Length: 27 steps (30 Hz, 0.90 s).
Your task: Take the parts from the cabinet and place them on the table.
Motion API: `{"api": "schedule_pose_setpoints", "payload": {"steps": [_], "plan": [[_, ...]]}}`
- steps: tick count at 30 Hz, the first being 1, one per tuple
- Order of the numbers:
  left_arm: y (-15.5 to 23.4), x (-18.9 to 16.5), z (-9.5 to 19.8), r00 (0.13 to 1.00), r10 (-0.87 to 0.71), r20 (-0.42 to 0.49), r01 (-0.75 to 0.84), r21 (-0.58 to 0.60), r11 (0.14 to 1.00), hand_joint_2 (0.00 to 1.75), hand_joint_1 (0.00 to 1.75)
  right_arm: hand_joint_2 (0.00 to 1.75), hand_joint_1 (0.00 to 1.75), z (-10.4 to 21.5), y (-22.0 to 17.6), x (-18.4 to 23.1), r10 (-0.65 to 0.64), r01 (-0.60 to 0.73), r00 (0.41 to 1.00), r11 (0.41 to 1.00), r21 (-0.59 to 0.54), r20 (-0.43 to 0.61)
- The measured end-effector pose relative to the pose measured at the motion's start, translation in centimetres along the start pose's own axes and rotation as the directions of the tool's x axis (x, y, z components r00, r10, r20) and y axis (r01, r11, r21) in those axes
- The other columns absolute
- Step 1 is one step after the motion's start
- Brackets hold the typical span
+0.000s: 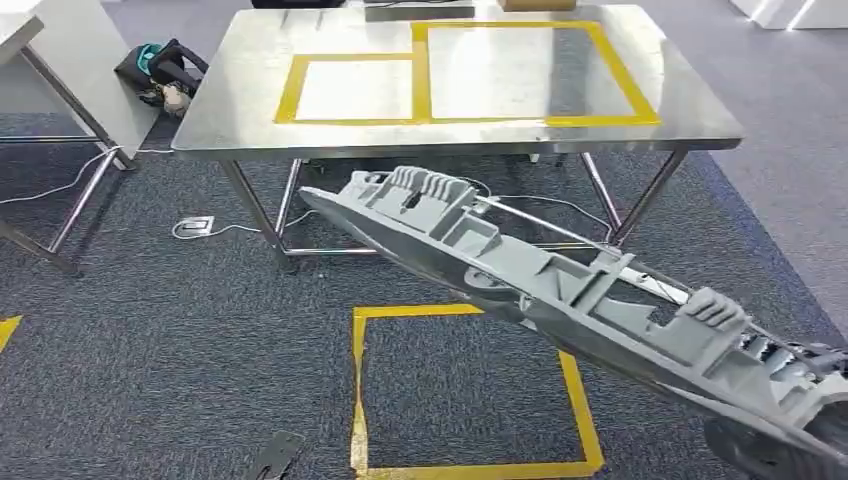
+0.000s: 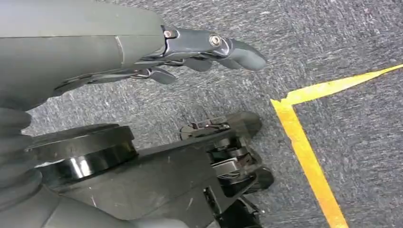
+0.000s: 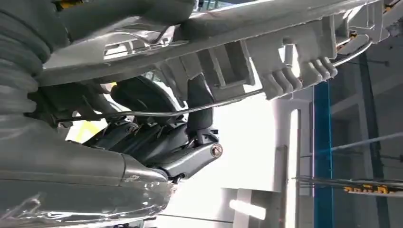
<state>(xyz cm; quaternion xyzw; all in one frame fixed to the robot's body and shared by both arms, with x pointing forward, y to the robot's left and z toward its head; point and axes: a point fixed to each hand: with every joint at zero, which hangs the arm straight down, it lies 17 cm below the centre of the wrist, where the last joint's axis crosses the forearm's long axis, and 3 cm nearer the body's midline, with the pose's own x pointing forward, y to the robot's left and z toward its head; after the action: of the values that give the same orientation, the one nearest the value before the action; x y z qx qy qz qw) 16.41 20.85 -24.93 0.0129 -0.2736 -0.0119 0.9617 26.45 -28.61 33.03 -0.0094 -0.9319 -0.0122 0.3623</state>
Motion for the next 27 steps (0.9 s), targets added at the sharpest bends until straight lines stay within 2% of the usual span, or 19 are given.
{"api": "schedule_pose_setpoints", "payload": {"steps": [7,11,20,27], "plan": [[0.2,-0.3,0.0,1.0,-0.002,-0.009,0.002,0.004,1.0,1.75,0.0,1.75,1.75,0.0,0.3,-0.1,0.028,-0.028,1.0,1.0,0.004,0.006],[-0.2,-0.5,0.1,1.0,-0.005,-0.02,0.005,-0.017,1.0,1.75,0.0,1.75,1.75,-0.2,0.9,0.3,0.184,-0.188,0.98,0.981,0.051,0.069],[-0.8,-0.9,0.2,0.999,-0.028,-0.042,0.026,-0.043,0.999,1.75,0.0,1.75,1.75,-1.2,0.5,1.2,0.387,-0.402,0.904,0.914,0.053,0.179],[-0.2,-1.2,0.2,0.998,-0.045,-0.052,0.043,-0.04,0.998,1.75,0.0,1.75,1.75,-1.8,0.1,1.8,0.418,-0.433,0.883,0.901,0.024,0.213]]}}
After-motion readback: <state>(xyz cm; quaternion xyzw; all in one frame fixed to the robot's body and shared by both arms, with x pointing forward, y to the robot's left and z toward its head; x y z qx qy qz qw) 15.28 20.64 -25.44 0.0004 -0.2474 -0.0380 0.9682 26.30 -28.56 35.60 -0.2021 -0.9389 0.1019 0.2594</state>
